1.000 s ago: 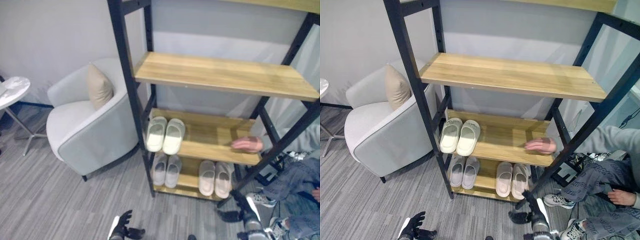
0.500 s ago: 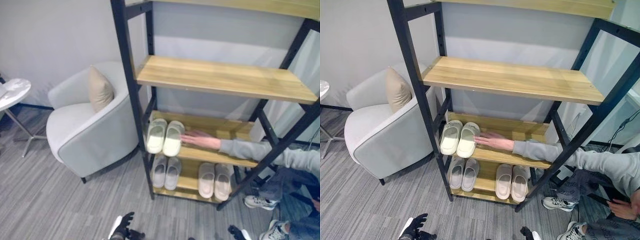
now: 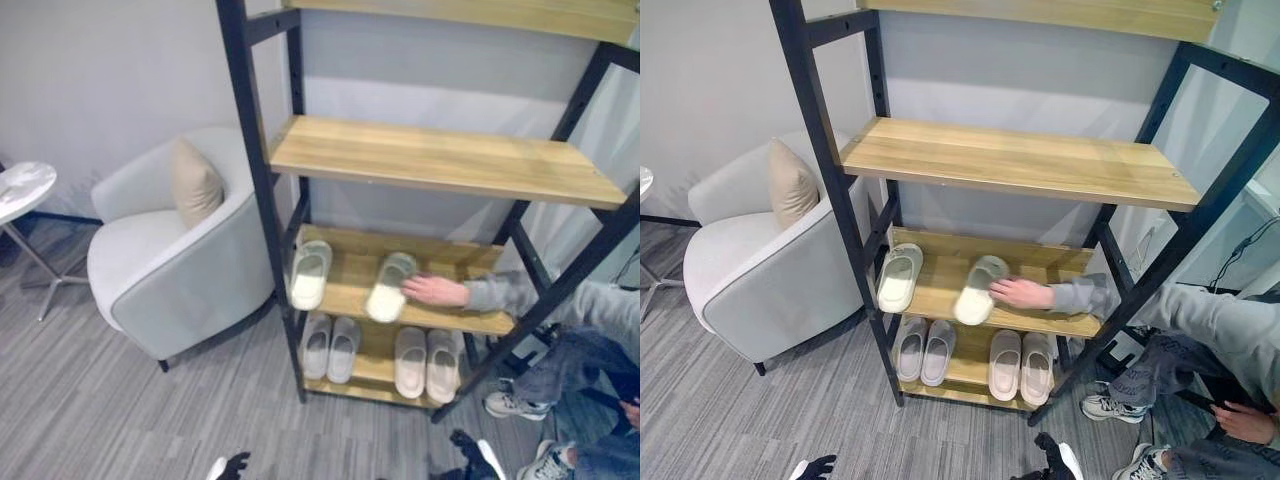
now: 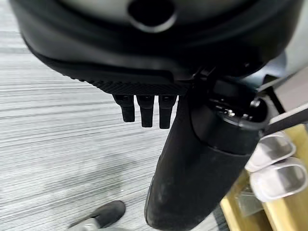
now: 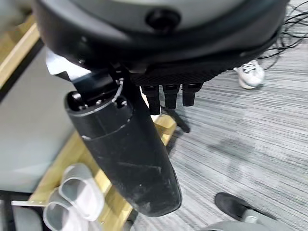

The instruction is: Arrange the slippers neatly on the shoe rack.

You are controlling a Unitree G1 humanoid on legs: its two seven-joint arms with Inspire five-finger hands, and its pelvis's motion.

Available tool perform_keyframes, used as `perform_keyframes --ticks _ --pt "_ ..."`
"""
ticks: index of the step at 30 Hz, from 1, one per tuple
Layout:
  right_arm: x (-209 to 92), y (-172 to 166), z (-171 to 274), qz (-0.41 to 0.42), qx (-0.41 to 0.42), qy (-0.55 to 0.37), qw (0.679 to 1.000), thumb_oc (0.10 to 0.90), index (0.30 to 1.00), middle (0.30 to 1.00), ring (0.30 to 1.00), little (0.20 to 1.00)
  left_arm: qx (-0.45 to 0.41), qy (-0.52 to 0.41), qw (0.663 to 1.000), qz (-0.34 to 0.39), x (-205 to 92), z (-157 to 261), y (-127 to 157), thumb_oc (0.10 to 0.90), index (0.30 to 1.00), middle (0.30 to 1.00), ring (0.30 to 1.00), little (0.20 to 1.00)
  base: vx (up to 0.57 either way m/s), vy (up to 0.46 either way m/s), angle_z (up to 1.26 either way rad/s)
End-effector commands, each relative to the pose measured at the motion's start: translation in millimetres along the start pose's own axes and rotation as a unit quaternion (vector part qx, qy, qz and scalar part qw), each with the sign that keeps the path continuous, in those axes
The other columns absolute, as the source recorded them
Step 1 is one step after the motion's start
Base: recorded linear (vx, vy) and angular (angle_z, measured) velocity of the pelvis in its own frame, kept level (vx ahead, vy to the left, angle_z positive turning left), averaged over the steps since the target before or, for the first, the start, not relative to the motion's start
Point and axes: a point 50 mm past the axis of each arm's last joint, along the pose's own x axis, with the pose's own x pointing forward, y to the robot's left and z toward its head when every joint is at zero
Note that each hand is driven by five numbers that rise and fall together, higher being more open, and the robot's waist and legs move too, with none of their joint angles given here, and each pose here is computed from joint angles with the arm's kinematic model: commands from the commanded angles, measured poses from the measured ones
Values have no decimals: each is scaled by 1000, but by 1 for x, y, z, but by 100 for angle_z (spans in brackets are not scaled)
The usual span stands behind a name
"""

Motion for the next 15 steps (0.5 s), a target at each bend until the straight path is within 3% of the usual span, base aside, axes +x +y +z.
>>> perform_keyframes --ticks 1,10,15 --pt "9 -35 59 -43 -36 -149 987 800 900 900 900 900 13 -30 999 5 4 18 -2 800 900 900 900 900 -3 -26 -17" --pt "-5 -48 103 -38 -66 -267 961 800 900 900 900 900 15 -28 999 9 5 17 0 800 900 900 900 900 4 -8 -3" --pt "-31 -72 151 -79 -78 -388 915 800 900 900 900 900 15 -29 999 9 4 16 0 800 900 900 900 900 28 -5 -1"
